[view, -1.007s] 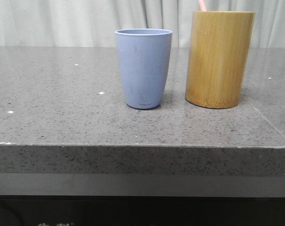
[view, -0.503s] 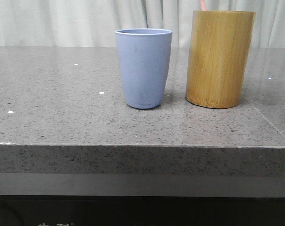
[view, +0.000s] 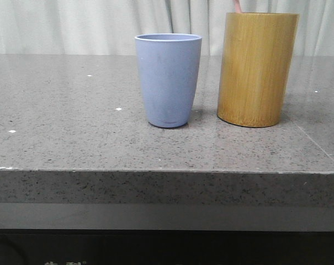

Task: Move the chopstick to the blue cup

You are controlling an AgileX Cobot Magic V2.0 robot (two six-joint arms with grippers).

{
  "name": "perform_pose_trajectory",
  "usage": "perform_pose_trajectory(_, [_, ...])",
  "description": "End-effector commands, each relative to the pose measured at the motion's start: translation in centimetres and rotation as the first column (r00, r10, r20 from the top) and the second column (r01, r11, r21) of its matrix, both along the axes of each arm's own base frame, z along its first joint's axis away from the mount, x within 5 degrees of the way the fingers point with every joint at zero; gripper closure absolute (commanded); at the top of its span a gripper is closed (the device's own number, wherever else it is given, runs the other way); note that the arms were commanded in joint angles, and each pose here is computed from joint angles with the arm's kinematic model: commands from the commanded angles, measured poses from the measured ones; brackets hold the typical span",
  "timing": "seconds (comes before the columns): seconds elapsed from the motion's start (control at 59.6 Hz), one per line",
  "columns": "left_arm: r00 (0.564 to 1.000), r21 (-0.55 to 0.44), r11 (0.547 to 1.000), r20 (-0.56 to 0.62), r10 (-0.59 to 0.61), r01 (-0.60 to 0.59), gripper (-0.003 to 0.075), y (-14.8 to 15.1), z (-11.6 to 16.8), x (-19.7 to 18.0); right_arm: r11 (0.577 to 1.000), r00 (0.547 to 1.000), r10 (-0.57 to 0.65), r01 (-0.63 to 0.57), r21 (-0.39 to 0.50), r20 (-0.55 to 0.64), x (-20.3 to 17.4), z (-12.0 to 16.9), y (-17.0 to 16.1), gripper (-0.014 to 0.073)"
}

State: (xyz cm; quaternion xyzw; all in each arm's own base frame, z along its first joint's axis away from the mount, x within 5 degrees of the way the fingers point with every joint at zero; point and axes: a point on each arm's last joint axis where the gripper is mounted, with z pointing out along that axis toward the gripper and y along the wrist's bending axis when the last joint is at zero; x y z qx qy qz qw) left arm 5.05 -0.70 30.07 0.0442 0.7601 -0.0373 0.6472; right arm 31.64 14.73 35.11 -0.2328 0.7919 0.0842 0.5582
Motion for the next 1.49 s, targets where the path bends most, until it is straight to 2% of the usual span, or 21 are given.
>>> perform_pose_trajectory(0.0, [0.995,-0.031,1.0,0.099,0.006,-0.003,0.0739,0.0,1.6,0.0,0.999,0.989,0.001,-0.008,0.048,0.145,-0.5,3.3,-0.3,0.0601])
perform_pose_trajectory(0.185, [0.995,-0.031,1.0,0.099,0.006,-0.003,0.0739,0.0,1.6,0.0,0.998,0.984,-0.003,-0.009,0.065,0.181,-1.2,4.4,-0.6,0.0643])
perform_pose_trajectory(0.336, [0.995,-0.031,1.0,0.099,0.006,-0.003,0.0739,0.0,1.6,0.0,0.994,0.96,-0.014,-0.018,0.111,0.279,-3.1,7.1,-1.5,0.0643])
perform_pose_trajectory(0.47, [0.995,-0.031,1.0,0.099,0.006,-0.003,0.0739,0.0,1.6,0.0,0.973,0.904,-0.056,-0.045,0.226,0.423,-5.8,10.9,-2.8,0.0642])
perform_pose_trajectory(0.587, [0.995,-0.031,1.0,0.099,0.006,-0.003,0.0739,0.0,1.6,0.0,0.928,0.853,-0.124,-0.082,0.364,0.508,-7.9,13.4,-3.8,0.0642])
perform_pose_trajectory(0.722, [0.995,-0.031,1.0,0.099,0.006,-0.003,0.0739,0.0,1.6,0.0,0.884,0.844,-0.16,-0.108,0.455,0.511,-8.5,14.2,-4.0,0.0642])
perform_pose_trajectory(0.906, [0.995,-0.031,1.0,0.099,0.006,-0.003,0.0739,0.0,1.6,0.0,0.865,0.868,-0.077,-0.187,0.466,0.491,-9.1,13.7,-1.4,0.0642])
perform_pose_trajectory(1.04, [0.995,-0.031,1.0,0.099,0.006,-0.003,0.0739,0.0,1.6,0.0,0.866,0.893,-0.01,-0.218,0.451,0.451,-8.3,12.2,1.1,0.0642])
perform_pose_trajectory(1.393, [0.995,-0.031,1.0,0.099,0.006,-0.003,0.0739,0.0,1.6,0.0,0.91,0.964,0.071,-0.167,0.38,0.255,-4.0,5.9,5.3,0.0635])
perform_pose_trajectory(1.477, [0.995,-0.031,1.0,0.099,0.006,-0.003,0.0739,0.0,1.6,0.0,0.918,0.972,0.082,-0.159,0.362,0.219,-3.5,4.9,5.7,0.06])
